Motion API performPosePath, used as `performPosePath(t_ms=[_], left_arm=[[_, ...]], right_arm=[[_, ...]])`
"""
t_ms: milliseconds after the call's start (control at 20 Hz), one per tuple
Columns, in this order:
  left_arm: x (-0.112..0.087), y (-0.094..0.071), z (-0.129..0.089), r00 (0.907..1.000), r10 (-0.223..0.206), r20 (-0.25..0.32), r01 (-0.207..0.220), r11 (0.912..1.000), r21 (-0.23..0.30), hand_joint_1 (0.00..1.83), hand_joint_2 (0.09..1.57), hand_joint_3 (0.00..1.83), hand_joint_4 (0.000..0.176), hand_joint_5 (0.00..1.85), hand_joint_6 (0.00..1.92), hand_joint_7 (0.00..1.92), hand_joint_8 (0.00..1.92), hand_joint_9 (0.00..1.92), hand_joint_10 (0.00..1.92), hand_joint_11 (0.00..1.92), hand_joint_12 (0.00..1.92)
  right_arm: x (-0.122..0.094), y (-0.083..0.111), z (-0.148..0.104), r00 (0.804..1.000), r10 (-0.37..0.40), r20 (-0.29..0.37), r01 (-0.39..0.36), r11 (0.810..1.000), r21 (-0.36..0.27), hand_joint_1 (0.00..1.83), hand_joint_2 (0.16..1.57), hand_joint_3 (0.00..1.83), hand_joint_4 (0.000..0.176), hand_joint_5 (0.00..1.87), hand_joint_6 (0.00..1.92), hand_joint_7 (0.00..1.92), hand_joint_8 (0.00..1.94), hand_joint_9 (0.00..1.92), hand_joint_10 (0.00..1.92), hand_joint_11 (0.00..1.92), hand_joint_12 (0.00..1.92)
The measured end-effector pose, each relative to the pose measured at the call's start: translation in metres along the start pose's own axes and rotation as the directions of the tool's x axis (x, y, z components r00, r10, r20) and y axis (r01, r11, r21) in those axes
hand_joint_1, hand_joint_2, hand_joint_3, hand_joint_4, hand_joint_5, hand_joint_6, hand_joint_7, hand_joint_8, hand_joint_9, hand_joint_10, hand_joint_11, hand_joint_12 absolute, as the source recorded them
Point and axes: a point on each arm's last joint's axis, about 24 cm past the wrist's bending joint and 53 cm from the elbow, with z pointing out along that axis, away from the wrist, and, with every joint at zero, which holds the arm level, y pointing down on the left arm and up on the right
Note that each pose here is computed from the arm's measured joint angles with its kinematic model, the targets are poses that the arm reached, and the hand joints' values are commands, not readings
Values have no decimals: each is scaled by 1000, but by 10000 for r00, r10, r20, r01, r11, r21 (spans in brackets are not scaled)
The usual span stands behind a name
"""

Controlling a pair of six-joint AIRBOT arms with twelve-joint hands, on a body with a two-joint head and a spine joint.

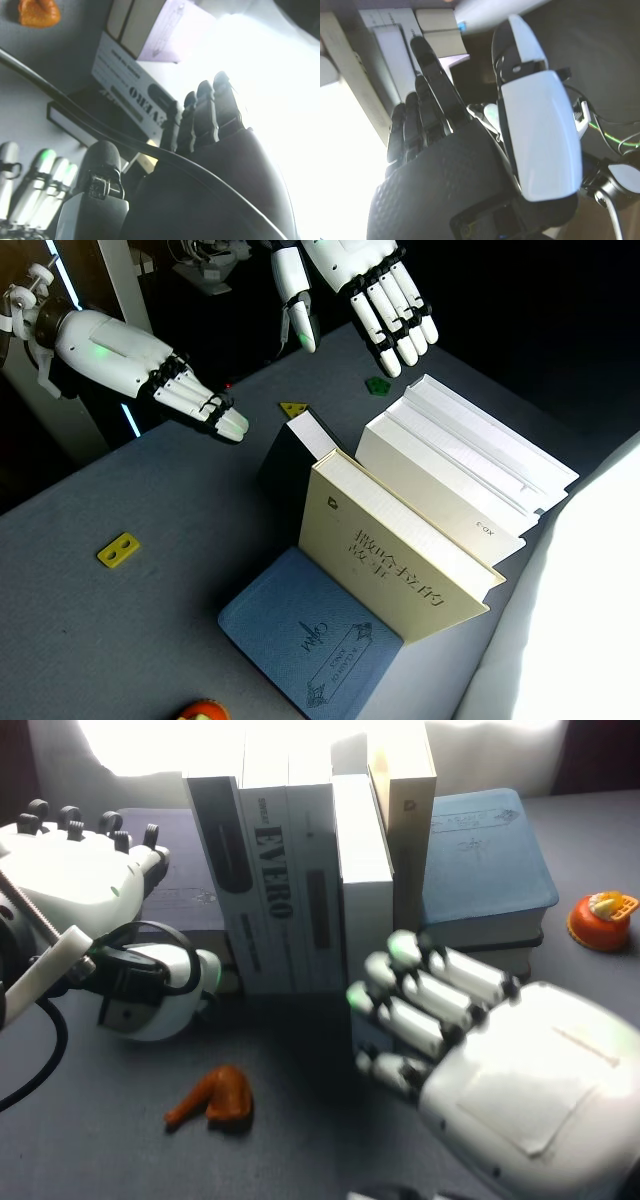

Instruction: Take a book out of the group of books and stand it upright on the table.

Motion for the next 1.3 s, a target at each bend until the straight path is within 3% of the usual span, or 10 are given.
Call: performPosePath(t_ms=[150,300,350,500,600,750,800,850,1000,1300], left_arm=[[0,-1,0,10000,9,-4,-9,10000,22,86,1401,0,0,52,5,13,3,0,0,0,0],[0,0,0,10000,11,2,-11,10000,-1,117,1398,0,0,106,12,96,10,59,12,12,16],[0,0,0,10000,11,-1,-11,10000,4,123,1401,0,0,131,7,136,3,104,3,2,138],[0,0,0,10000,8,-1,-8,10000,4,177,1392,0,0,187,13,201,9,165,13,0,326],[0,0,0,10000,13,5,-13,10000,13,195,1388,0,0,201,10,215,5,177,11,0,366],[0,0,0,10000,12,2,-12,10000,8,195,1388,0,0,202,10,216,5,178,10,0,368],[0,0,0,10000,9,2,-9,10000,12,179,1389,0,0,233,13,259,9,221,18,0,548],[0,0,0,10000,8,-1,-8,10000,8,200,1383,0,0,270,20,305,15,264,28,0,717],[0,0,0,10000,11,-1,-11,10000,8,192,1388,1,0,280,11,322,7,286,23,0,814],[0,0,0,10000,8,-3,-8,10000,19,245,1378,0,0,305,11,333,4,311,20,0,868]], right_arm=[[-32,8,4,9918,-459,1192,511,9979,-409,0,1211,2,0,562,9,126,16,10,4,0,0],[-59,0,13,9765,-635,2059,709,9971,-288,0,1213,0,0,613,13,273,15,181,30,0,341],[-67,-6,16,9707,-720,2292,774,9969,-150,0,1216,0,0,637,21,363,27,276,65,0,667],[-84,-19,22,9534,-1003,2844,1015,9948,106,0,1223,1,0,668,27,508,47,419,124,0,1072],[-91,-24,24,9441,-1139,3093,1129,9934,211,0,1224,1,0,673,26,535,42,440,141,0,1150],[-91,-29,28,9431,-1160,3115,1128,9932,284,0,1224,1,0,673,26,537,40,440,144,0,1154],[-89,-30,28,9427,-1212,3109,1179,9926,295,7,1225,1,0,723,46,665,84,575,228,0,1379],[-86,-30,28,9430,-1285,3071,1258,9916,288,1,1231,0,0,763,52,766,74,563,456,0,1485],[-64,-34,34,9695,-864,2293,841,9963,197,0,1235,0,0,797,51,823,48,448,829,7,1585],[-46,-46,37,9839,-631,1669,564,9974,442,0,1238,0,0,812,54,837,53,388,1001,2,1677]])
